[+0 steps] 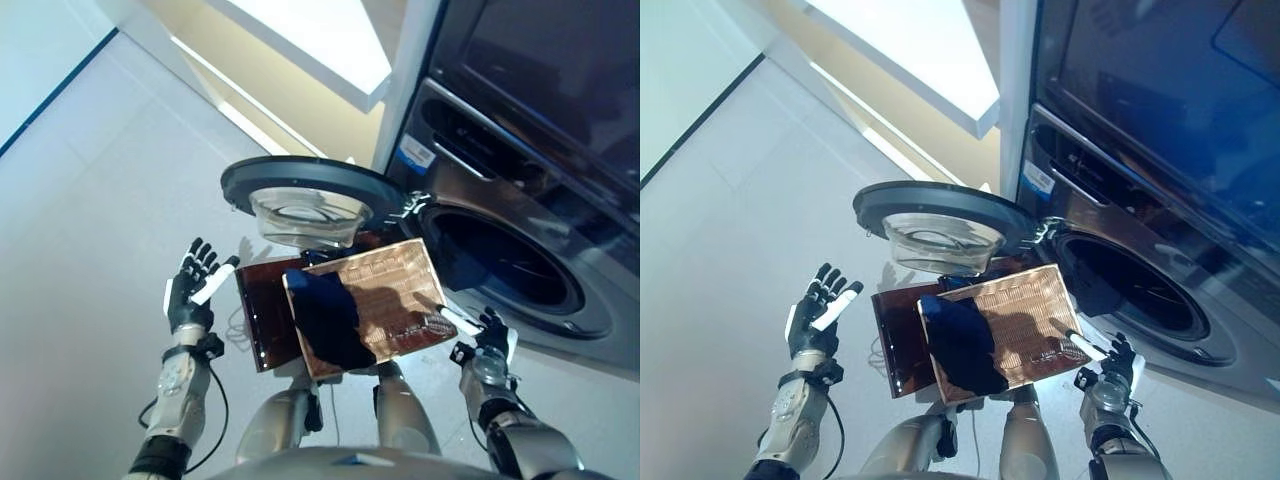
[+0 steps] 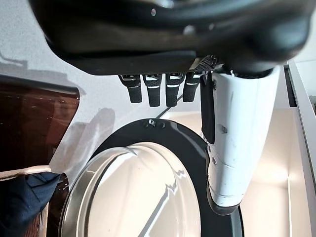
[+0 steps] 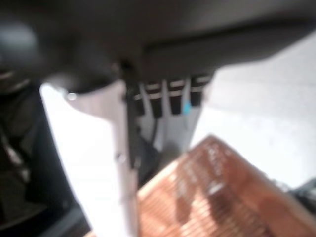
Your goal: Pick up the clothes and place them into the washing machine
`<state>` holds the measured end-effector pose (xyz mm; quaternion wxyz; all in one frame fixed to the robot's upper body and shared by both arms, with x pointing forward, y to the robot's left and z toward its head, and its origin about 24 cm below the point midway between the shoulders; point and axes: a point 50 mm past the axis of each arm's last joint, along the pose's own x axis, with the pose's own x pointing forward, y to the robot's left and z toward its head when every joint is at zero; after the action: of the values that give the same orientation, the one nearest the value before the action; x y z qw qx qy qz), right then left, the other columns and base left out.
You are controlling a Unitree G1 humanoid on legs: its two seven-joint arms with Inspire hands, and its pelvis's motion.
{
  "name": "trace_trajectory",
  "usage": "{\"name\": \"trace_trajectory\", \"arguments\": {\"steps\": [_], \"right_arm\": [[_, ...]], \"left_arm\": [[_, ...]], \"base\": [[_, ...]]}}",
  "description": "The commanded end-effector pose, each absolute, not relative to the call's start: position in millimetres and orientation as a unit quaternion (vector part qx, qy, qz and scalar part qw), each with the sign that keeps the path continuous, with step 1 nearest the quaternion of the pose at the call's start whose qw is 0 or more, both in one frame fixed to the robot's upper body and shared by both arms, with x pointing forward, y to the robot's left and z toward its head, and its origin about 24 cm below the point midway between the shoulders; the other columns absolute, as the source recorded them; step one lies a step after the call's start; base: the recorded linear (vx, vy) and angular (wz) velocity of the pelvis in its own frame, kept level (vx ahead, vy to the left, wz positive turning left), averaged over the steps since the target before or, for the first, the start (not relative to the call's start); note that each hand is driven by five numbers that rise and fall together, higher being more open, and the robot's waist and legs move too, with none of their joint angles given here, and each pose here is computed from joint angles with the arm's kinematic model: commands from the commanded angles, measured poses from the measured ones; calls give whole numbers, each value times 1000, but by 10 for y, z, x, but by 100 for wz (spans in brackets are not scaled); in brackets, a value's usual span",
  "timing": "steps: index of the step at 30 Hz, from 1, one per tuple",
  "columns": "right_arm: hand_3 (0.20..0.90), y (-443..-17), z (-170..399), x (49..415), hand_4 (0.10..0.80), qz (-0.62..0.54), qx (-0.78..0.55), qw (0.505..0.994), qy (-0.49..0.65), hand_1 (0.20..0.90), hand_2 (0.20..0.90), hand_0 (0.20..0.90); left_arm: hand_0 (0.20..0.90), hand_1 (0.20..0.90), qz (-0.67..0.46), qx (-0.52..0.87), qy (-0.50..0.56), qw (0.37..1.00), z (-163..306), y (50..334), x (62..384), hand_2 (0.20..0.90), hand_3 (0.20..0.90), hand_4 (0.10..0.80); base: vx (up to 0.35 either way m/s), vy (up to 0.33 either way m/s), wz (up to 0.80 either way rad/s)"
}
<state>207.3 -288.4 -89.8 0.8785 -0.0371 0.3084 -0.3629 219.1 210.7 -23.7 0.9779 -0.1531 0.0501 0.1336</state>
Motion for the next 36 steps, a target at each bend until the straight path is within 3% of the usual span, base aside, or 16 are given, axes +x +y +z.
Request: {"name": "trace_trajectory", "arguments": {"steps": [1,12,20,28,36], "right_arm": [[900,-3179,-782,2000,800,-438,-47,851,286,900,900,900],[900,-3429,-625,2008,800,-487,-62,827,272,900,900,900],[900,-3712,-233,2225,800,-519,-77,826,206,900,900,900],[900,-4050,101,2229,800,-579,-81,791,177,900,900,900],[900,-4049,376,2471,800,-576,-71,805,123,900,900,900]], "left_arm": [[900,900,124,-157,-82,976,215,2166,2300,900,900,800],[900,900,117,-175,-116,971,353,2121,2348,900,900,800],[900,900,121,-180,-151,965,507,2141,2376,900,900,800],[900,900,121,-189,-145,964,488,2139,2359,900,900,800],[900,900,122,-192,-183,956,666,2141,2414,900,900,800]], "base": [[-30,20,-3],[-12,7,-3],[-43,15,-8],[-9,-3,3],[-12,-1,5]]}}
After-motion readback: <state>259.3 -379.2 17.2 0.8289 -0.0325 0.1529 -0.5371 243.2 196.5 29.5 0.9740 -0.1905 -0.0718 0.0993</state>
